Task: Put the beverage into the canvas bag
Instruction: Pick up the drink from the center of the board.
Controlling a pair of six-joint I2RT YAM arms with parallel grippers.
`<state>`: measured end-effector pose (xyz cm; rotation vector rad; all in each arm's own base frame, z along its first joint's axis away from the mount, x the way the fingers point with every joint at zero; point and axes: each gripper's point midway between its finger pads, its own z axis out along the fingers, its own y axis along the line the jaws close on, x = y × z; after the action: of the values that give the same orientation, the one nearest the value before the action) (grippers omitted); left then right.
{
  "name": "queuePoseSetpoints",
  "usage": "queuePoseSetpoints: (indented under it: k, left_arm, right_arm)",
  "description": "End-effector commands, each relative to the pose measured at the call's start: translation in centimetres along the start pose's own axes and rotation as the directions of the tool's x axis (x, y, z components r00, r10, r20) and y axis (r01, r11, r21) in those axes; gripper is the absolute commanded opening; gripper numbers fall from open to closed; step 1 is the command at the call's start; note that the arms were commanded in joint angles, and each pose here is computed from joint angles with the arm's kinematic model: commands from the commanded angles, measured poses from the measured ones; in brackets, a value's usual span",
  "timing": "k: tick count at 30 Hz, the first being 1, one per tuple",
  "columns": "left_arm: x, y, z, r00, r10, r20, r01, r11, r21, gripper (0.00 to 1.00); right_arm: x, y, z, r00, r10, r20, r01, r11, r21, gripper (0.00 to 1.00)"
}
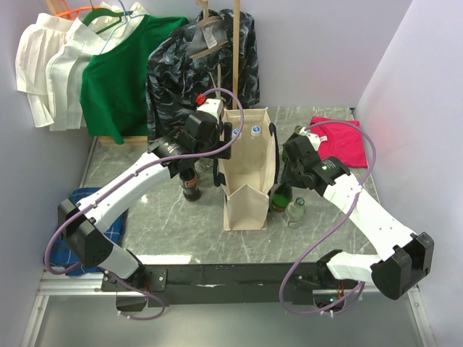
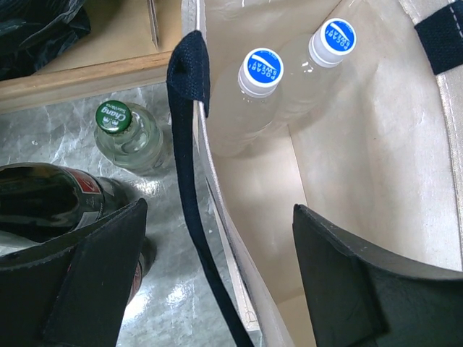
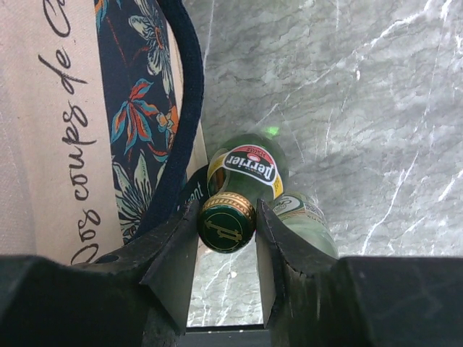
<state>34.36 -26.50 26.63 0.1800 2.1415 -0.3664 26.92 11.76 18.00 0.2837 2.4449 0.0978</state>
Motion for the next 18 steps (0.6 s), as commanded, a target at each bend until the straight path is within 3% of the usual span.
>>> queuePoseSetpoints:
  k: [1, 18]
  left_arm:
    - [-0.53, 0.12, -0.86, 1.0, -0.02, 0.023, 0.02, 1.0, 0.0, 0.86]
    - [-0.18, 0.14, -0.55, 1.0, -0.024, 0.015, 0.024, 1.0, -0.004, 0.86]
  right_arm:
    - [0.39, -0.48, 0.85, 1.0, -0.007, -0.004, 0.008, 1.0, 0.024, 0.36]
    - [1.26, -0.67, 1.5, 0.999, -0.024, -0.041, 0.025, 0.999, 0.037, 0.43]
